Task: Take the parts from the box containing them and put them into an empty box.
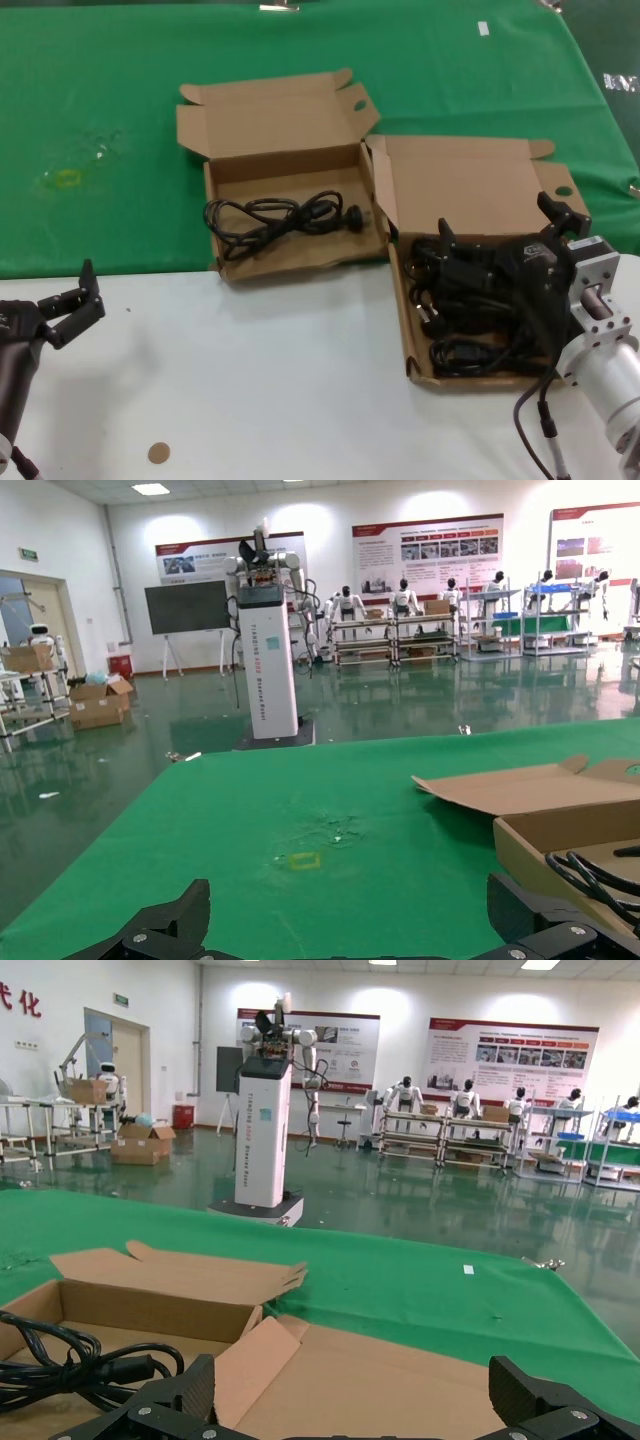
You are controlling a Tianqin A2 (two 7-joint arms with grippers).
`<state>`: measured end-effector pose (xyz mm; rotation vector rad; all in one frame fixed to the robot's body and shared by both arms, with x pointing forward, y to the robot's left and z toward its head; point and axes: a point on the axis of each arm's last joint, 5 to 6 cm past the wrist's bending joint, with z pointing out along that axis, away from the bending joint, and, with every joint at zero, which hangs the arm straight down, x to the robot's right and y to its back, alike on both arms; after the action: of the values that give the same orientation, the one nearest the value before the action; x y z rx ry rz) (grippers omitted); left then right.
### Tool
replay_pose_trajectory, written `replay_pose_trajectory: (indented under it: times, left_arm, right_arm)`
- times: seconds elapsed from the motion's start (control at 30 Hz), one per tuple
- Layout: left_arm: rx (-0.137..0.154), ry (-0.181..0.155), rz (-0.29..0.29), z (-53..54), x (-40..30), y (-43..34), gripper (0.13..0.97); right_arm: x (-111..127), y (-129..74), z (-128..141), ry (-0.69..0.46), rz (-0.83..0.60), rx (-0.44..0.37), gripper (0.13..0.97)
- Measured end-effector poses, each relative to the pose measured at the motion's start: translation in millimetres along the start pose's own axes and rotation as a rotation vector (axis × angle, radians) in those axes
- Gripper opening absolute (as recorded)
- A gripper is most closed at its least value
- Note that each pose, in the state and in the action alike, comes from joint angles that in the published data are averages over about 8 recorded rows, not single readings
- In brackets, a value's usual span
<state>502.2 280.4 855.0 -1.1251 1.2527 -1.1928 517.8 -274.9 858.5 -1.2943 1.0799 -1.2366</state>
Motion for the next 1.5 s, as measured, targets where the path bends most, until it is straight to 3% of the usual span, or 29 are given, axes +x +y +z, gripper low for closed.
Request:
replay_pose_trajectory:
  times: [1.5]
  left_arm:
    - [0.0,0.0,0.0,0.0,0.0,0.0,0.966]
  right_arm:
    - [0.0,0.0,0.0,0.0,0.0,0.0,0.966]
